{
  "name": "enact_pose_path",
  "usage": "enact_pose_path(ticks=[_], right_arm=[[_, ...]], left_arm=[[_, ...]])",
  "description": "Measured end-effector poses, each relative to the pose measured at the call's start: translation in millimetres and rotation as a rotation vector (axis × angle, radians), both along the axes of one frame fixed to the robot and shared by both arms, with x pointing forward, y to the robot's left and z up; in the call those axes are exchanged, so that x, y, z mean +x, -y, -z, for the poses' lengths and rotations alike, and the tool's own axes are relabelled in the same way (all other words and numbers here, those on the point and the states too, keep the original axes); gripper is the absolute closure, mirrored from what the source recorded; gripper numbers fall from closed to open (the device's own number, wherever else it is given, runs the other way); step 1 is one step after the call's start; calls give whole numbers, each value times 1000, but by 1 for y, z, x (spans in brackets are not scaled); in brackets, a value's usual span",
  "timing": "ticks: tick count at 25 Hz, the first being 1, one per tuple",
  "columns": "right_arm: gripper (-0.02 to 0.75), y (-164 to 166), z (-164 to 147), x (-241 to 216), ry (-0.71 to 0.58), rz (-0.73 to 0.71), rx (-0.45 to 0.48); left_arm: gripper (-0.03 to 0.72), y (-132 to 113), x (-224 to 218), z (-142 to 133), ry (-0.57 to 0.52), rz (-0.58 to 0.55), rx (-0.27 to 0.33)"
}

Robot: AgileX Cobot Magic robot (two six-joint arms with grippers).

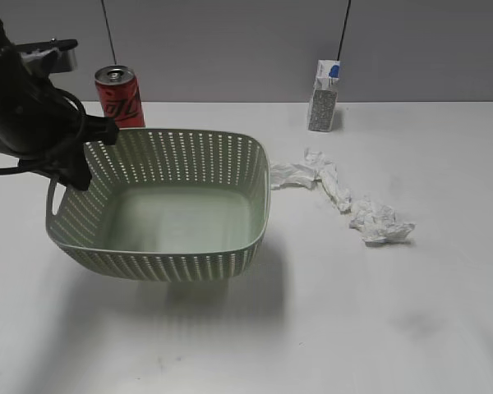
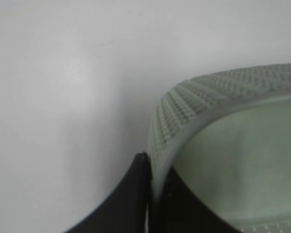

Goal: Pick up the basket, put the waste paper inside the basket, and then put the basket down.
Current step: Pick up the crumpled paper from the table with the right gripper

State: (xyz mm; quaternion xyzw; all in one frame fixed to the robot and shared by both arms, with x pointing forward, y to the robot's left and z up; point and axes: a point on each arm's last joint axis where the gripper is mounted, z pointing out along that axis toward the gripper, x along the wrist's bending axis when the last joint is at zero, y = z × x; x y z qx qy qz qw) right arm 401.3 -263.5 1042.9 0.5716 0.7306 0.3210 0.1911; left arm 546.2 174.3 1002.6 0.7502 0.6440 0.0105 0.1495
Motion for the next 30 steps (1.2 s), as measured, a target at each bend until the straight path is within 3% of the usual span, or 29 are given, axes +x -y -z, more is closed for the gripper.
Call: enact_pose_path(ticks=[10, 16, 19, 21, 24, 26, 30], right_arm=[[196, -35, 93, 160, -348, -98, -55], [197, -70, 145, 192, -389, -262, -219], [212, -73, 160, 195, -406, -268, -244], [284, -73, 159, 197, -400, -264, -245], [564, -73, 158, 196, -408, -263, -244], [675, -74, 152, 194, -415, -266, -237], [721, -84, 107, 185, -324, -284, -208]], left_arm=[[683, 0, 0, 0, -2, 0, 0], [683, 0, -2, 0, -22, 2, 5], [683, -1, -3, 1, -33, 3, 8], [683, -1, -3, 1, -37, 4, 9], [683, -1, -4, 1, -40, 4, 10], [683, -1, -4, 1, -40, 4, 10], [683, -1, -4, 1, -40, 4, 10]])
